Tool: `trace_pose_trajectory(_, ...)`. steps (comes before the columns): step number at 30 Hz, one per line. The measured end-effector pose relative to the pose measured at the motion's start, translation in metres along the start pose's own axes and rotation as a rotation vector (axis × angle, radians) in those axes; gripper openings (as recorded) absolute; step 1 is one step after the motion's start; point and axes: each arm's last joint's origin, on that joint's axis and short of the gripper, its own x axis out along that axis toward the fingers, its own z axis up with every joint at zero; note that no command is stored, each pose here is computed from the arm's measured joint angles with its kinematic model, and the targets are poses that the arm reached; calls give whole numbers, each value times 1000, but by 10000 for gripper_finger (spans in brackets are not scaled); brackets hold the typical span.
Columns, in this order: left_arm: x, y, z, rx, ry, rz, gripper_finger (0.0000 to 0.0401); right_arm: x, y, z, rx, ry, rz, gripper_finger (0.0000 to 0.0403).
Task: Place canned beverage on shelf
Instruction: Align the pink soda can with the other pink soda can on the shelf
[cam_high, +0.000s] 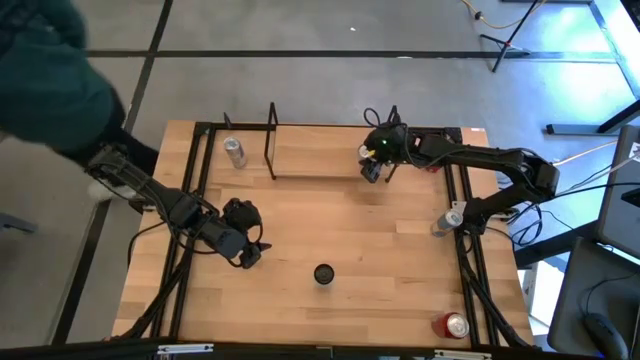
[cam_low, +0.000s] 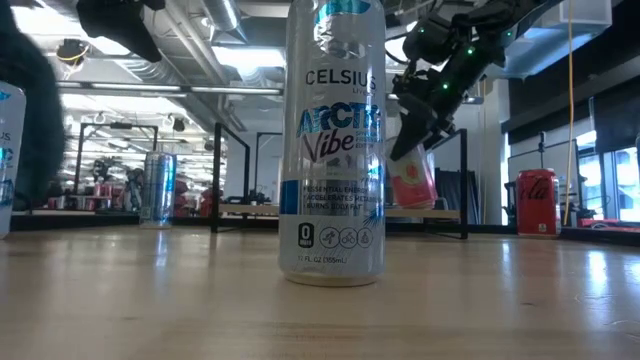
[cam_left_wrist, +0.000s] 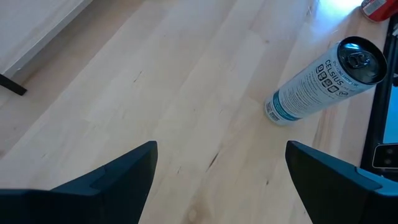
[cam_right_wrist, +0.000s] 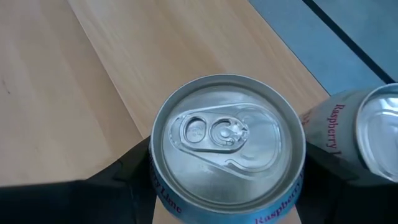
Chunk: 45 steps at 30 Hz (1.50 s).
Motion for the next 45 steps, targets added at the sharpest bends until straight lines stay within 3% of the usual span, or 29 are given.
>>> trace_pose_trajectory(6,0,0,0,0,1,-1,341,1,0,-1,-16,8,-9,369)
trace_pose_trajectory(8,0,0,0,0,1,-1,341,1,0,-1,-16,12,-20,386)
trace_pose_trajectory(18,0,0,0,22,1,-1,341,-3,-2,-2,-2,51,-53,324)
trace_pose_trajectory(22,0,0,0,24,1,-1,341,-10,-5,3,-8,81,-126,311)
trace_pose_trajectory(45,0,0,0,24,1,-1,341,-9,-9,0,21,135,-122,321)
